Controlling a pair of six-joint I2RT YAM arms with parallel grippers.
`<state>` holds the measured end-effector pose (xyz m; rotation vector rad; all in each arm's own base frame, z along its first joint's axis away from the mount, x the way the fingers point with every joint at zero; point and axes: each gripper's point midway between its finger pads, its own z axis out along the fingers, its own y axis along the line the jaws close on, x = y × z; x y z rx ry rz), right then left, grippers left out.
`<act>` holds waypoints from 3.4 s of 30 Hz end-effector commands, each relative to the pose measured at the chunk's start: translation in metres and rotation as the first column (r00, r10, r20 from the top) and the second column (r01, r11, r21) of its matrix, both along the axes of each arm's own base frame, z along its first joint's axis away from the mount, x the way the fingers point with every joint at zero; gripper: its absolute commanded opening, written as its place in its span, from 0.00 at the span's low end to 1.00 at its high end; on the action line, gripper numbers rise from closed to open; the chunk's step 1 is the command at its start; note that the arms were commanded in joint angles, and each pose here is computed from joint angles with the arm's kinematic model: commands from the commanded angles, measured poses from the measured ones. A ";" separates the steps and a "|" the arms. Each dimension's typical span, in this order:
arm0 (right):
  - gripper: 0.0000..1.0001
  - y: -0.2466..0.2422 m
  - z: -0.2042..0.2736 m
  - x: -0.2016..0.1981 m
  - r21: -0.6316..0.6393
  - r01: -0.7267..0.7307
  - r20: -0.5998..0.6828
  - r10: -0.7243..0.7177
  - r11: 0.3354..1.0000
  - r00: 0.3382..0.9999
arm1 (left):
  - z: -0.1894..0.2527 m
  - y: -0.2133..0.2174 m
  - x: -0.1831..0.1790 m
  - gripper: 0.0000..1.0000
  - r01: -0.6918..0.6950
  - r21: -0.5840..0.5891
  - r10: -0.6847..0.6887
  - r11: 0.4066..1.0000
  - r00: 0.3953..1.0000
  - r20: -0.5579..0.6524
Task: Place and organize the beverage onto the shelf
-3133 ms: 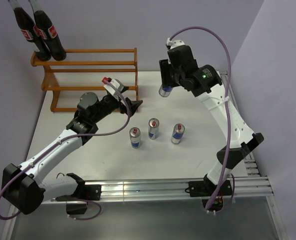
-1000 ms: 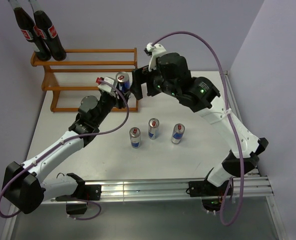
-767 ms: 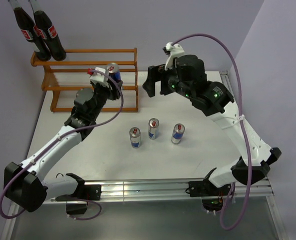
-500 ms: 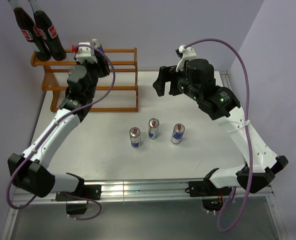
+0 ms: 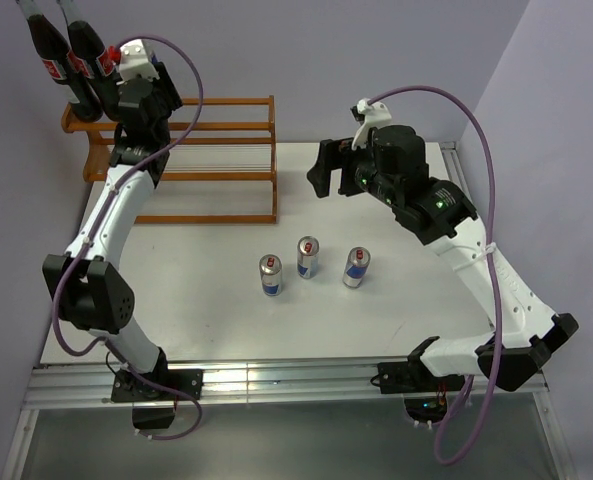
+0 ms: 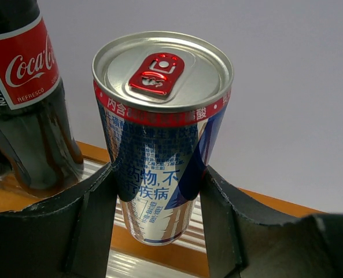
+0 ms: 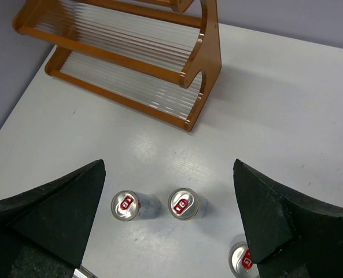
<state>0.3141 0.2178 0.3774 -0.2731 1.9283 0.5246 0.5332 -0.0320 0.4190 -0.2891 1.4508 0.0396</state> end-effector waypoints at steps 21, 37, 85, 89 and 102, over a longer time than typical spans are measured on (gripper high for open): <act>0.98 -0.003 0.021 0.004 0.038 -0.013 0.078 0.010 0.999 0.997 | 0.022 0.013 0.030 0.00 0.037 0.039 -0.041 0.999 0.994 0.103; 1.00 -0.002 0.025 0.002 0.045 -0.021 0.084 0.017 0.999 0.996 | -0.008 0.011 0.029 0.30 0.049 0.049 -0.052 0.998 0.997 0.055; 0.90 0.040 -0.181 -0.026 -0.330 -0.114 -0.351 -0.010 0.937 0.936 | 0.071 -0.037 -0.181 1.00 0.330 -0.228 -0.331 0.916 0.943 0.035; 0.87 0.044 -0.201 -0.030 -0.354 -0.152 -0.396 0.000 0.923 0.918 | 0.061 -0.043 -0.188 0.99 0.346 -0.207 -0.356 0.915 0.935 -0.011; 0.70 0.039 -0.250 -0.019 -0.484 -0.154 -0.441 -0.088 0.861 0.893 | 0.000 -0.053 -0.175 0.99 0.339 -0.177 -0.368 0.924 0.914 -0.172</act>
